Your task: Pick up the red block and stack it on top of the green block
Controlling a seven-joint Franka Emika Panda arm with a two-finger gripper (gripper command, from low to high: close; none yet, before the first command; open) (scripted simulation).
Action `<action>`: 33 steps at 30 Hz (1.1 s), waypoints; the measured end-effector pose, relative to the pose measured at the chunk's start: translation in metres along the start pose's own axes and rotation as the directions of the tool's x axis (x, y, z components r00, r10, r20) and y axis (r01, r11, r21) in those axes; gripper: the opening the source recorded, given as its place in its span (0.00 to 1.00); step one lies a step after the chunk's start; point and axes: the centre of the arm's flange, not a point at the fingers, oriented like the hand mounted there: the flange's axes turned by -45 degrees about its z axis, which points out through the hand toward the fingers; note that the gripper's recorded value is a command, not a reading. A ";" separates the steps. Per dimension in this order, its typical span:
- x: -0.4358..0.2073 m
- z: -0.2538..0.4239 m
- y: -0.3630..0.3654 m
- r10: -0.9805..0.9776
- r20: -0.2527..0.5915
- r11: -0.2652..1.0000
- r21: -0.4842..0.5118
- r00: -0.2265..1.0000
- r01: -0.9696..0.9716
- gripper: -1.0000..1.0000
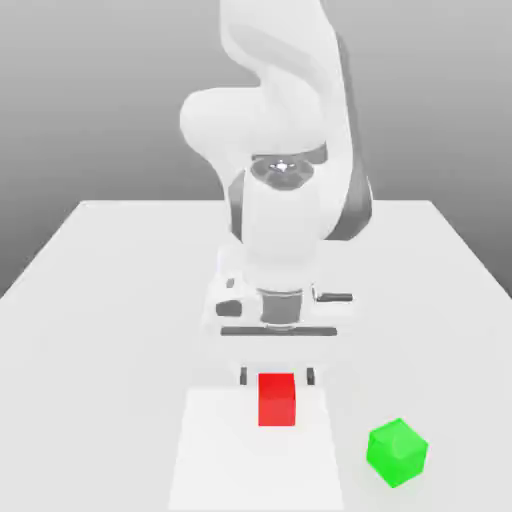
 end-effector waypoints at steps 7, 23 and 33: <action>-0.001 0.010 0.000 0.000 0.000 1.000 0.000 1.000 0.000 0.00; 0.045 -0.073 -0.077 0.086 0.002 0.996 -0.012 0.996 -0.086 0.00; 0.076 -0.045 -0.147 0.188 -0.002 0.982 0.000 0.982 -0.188 0.00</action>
